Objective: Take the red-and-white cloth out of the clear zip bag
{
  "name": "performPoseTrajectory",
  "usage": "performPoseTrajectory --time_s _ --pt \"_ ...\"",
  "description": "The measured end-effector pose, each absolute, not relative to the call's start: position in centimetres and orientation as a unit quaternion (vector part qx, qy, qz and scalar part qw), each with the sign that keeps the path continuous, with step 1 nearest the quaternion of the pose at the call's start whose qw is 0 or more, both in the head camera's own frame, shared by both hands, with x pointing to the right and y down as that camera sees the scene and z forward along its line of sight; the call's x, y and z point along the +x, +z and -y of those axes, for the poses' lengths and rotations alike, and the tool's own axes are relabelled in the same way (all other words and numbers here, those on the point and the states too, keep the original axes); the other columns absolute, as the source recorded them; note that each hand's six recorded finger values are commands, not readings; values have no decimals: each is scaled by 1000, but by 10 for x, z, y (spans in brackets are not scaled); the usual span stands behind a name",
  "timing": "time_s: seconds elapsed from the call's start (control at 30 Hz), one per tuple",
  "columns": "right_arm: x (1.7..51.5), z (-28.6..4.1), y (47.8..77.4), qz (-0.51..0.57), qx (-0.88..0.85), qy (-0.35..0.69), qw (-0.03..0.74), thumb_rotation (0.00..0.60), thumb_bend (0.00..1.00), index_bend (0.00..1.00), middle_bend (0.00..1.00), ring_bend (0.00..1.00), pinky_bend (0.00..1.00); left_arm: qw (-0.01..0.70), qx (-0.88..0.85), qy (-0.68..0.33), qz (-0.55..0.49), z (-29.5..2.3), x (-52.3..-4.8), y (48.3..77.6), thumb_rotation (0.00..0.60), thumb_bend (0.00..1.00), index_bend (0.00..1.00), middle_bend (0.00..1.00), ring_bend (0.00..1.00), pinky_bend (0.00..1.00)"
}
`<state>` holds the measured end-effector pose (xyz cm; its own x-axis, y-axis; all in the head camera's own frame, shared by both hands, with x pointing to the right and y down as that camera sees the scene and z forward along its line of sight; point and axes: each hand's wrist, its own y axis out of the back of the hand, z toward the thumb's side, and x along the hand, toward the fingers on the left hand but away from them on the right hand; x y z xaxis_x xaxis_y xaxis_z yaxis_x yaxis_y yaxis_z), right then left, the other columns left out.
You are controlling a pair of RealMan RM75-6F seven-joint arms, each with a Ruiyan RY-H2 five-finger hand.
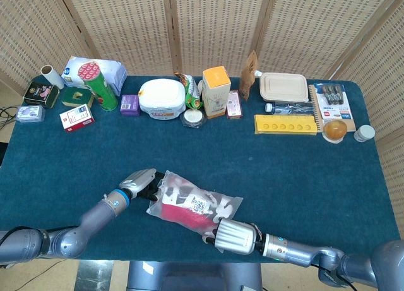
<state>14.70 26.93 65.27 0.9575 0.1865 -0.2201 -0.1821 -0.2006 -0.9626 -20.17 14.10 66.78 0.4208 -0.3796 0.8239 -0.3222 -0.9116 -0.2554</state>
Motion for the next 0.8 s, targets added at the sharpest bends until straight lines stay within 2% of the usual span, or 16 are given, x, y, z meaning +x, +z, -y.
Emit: performPoseTrajectory --time_s 0.27,0.8 --pt "145 -272 654 -5 -759 141 635 600 402 455 783 984 868 25 -842 -495 -211 -140 -201 667 600 537 876 1000 1000 968" --pt "138 -274 654 -16 -763 134 632 600 565 585 834 1000 898 19 -842 -495 -212 -141 -200 667 600 536 876 1000 1000 968"
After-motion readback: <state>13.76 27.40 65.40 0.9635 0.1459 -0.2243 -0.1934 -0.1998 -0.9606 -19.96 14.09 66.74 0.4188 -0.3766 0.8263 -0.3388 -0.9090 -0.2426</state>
